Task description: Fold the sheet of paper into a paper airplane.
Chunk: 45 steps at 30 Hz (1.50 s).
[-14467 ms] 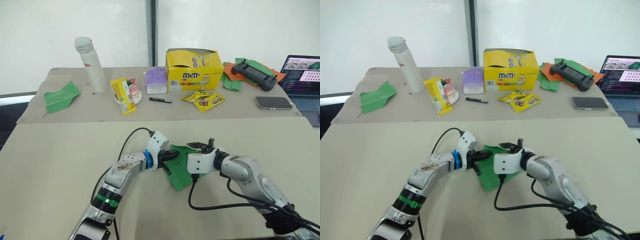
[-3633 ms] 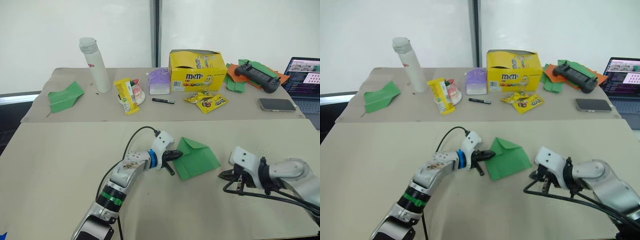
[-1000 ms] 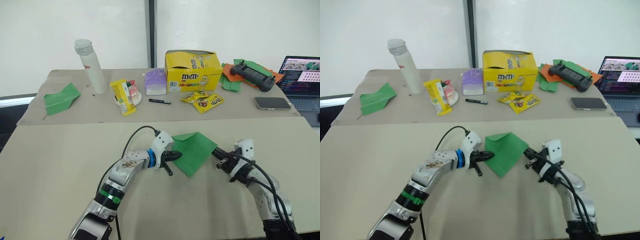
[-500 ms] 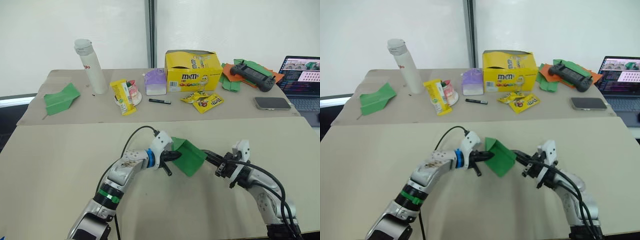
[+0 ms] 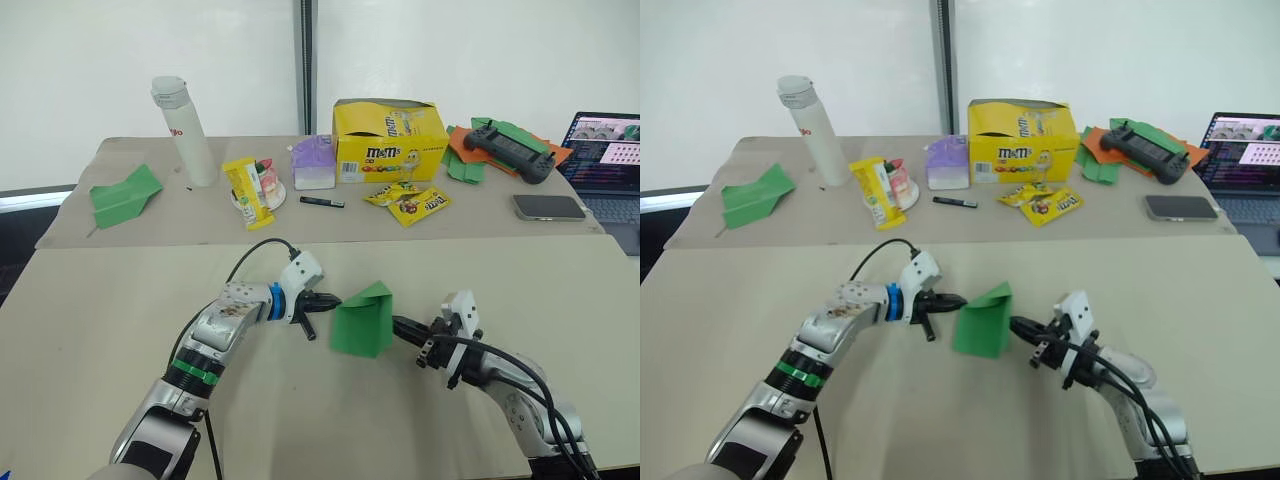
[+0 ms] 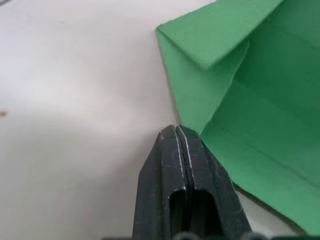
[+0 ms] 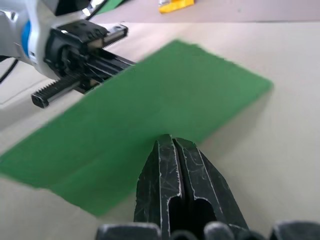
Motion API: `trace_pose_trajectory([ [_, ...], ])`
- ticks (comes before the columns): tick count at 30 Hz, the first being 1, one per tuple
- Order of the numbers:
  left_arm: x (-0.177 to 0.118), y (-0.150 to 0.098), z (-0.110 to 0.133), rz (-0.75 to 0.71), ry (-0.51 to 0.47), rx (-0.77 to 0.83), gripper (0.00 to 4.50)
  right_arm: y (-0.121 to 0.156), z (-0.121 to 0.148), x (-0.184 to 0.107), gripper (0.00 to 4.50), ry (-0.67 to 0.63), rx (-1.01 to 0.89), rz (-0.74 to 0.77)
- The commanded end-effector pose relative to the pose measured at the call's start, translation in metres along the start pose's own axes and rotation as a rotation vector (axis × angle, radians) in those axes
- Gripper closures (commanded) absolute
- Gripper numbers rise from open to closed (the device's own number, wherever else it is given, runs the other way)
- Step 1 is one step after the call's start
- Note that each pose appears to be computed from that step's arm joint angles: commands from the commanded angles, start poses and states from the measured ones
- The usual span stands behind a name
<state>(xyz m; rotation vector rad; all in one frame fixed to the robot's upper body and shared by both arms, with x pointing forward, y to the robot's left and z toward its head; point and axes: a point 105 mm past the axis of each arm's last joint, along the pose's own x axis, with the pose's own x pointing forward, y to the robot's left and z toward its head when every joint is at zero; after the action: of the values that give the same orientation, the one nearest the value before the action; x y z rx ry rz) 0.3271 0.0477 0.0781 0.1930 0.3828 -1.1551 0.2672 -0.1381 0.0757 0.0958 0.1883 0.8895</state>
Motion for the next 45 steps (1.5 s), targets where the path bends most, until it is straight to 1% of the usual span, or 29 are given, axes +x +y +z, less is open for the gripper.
trace_pose_trajectory([
  [1,-0.002,0.000,0.015,-0.027,-0.030,0.061,4.50,0.010,0.015,0.004,4.48,-0.044,-0.029,0.027],
  [3,-0.005,0.008,0.017,-0.002,-0.033,0.072,4.50,0.011,0.017,0.005,4.48,-0.050,-0.033,0.022],
  [6,-0.009,0.021,0.026,0.049,-0.066,0.086,4.50,0.010,0.018,0.006,4.48,-0.051,-0.038,0.011],
  [9,-0.008,0.026,0.034,0.061,-0.101,0.088,4.50,0.008,0.018,0.006,4.48,-0.048,-0.044,0.002],
  [12,-0.002,0.020,0.040,0.029,-0.129,0.093,4.50,0.005,0.019,0.006,4.48,-0.049,-0.047,-0.010],
  [15,0.008,0.006,0.043,-0.035,-0.144,0.104,4.50,0.003,0.019,0.005,4.48,-0.049,-0.045,-0.021],
  [19,0.022,-0.007,0.043,-0.101,-0.138,0.128,4.50,-0.002,0.018,0.001,4.48,-0.046,-0.037,-0.050],
  [26,0.037,-0.015,0.048,-0.149,-0.138,0.160,4.50,-0.011,0.018,-0.007,4.48,-0.038,-0.045,-0.103],
  [30,0.045,-0.023,0.045,-0.186,-0.117,0.194,4.50,-0.018,0.017,-0.014,4.48,-0.022,-0.061,-0.137],
  [38,0.057,-0.037,0.035,-0.231,-0.095,0.205,4.50,-0.020,0.019,-0.015,4.48,-0.027,-0.064,-0.149],
  [45,0.060,-0.038,0.030,-0.225,-0.083,0.210,4.50,-0.019,0.019,-0.010,4.48,-0.032,-0.045,-0.141],
])
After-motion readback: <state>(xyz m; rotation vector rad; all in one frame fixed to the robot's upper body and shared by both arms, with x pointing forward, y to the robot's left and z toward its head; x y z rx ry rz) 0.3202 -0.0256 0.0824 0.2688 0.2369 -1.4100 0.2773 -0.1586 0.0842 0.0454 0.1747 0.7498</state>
